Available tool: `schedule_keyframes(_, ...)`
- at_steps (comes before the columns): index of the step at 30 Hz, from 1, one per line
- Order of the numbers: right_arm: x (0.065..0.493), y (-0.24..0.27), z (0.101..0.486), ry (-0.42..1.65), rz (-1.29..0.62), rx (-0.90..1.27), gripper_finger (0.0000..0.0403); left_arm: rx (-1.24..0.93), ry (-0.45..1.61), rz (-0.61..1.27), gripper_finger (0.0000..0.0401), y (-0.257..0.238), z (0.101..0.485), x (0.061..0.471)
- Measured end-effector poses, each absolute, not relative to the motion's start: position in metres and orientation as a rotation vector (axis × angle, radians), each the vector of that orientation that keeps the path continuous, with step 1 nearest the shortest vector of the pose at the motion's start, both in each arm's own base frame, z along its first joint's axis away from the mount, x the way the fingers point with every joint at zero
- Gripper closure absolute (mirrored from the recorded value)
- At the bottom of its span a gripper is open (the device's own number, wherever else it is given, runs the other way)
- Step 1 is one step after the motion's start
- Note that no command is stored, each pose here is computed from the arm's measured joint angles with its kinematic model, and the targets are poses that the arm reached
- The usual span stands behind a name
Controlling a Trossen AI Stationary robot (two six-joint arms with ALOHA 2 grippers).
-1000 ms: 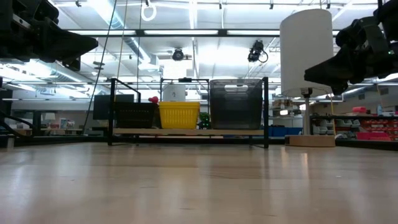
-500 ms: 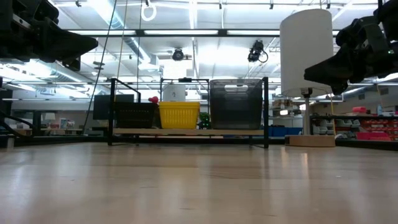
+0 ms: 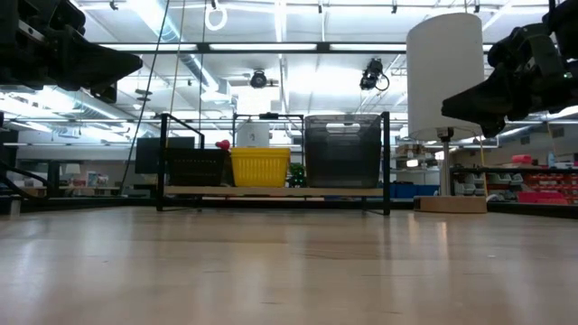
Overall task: Stack baskets on shelf by color
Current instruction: Return to Home Position
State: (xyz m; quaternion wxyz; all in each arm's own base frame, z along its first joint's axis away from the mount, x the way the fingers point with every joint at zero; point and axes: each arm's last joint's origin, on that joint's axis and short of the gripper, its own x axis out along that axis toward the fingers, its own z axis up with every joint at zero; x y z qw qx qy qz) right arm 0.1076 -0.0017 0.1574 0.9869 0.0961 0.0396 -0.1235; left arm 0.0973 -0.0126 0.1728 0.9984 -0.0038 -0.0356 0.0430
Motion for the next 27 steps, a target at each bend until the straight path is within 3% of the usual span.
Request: schedule_keyframes(27,0.1076,-0.0017,0.1574,0.080,-0.248,0.193,0.0310,-0.007,-0.071,0.086,0.0373,-0.0126,0.1728,0.0973)
